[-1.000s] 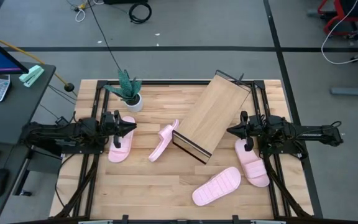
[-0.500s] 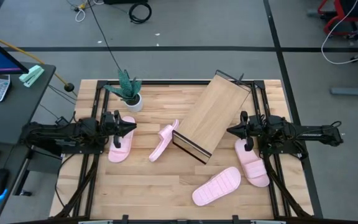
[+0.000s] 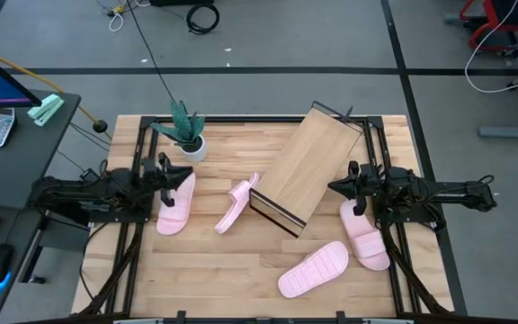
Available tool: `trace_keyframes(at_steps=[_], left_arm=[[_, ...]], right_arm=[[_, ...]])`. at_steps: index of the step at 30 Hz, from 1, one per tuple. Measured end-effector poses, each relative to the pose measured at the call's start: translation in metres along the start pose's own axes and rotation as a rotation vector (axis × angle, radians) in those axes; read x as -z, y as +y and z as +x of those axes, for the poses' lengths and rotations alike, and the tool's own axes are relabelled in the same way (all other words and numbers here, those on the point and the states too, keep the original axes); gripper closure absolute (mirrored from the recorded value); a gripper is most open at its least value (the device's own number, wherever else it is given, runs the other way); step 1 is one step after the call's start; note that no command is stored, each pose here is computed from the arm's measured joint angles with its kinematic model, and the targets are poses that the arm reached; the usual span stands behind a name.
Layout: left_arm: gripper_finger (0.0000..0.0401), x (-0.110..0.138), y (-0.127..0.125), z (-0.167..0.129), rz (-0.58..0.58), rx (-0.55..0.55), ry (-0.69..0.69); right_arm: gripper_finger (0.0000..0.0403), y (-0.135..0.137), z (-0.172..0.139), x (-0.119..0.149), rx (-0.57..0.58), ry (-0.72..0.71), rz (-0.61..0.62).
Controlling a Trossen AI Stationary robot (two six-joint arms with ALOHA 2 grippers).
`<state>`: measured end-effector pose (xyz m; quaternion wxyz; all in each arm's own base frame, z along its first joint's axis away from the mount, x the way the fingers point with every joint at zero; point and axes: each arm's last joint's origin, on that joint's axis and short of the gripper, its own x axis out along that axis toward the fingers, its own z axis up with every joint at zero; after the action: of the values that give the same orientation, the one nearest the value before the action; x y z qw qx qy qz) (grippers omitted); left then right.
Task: Pick and place slides into the shelf
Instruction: Put the pink slide on the shelf
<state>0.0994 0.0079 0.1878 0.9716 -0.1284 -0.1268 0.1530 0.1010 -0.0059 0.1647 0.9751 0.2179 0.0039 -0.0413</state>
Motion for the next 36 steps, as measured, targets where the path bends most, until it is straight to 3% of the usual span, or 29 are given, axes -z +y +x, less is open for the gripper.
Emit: trace_keyframes(at_steps=[5,18,23,32,36], left_arm=[[0.0348,-0.019,-0.007,0.005,0.153,0.022,-0.03],[0.0351,-0.077,-0.04,0.058,0.205,0.013,0.042],[0.0351,-0.096,-0.055,0.089,0.212,0.006,0.059],[0.0349,-0.134,-0.071,0.131,0.193,-0.025,0.007],[0.0347,-0.146,-0.077,0.141,0.179,-0.022,-0.011]], right_arm=[[0.0389,0.003,-0.001,-0.009,-0.006,-0.074,-0.028],[0.0389,0.028,-0.009,-0.067,0.026,-0.218,-0.189],[0.0389,0.043,-0.005,-0.098,0.029,-0.23,-0.243],[0.0389,0.078,0.013,-0.174,0.05,-0.29,-0.231],[0.0389,0.09,0.025,-0.199,0.077,-0.207,-0.241]])
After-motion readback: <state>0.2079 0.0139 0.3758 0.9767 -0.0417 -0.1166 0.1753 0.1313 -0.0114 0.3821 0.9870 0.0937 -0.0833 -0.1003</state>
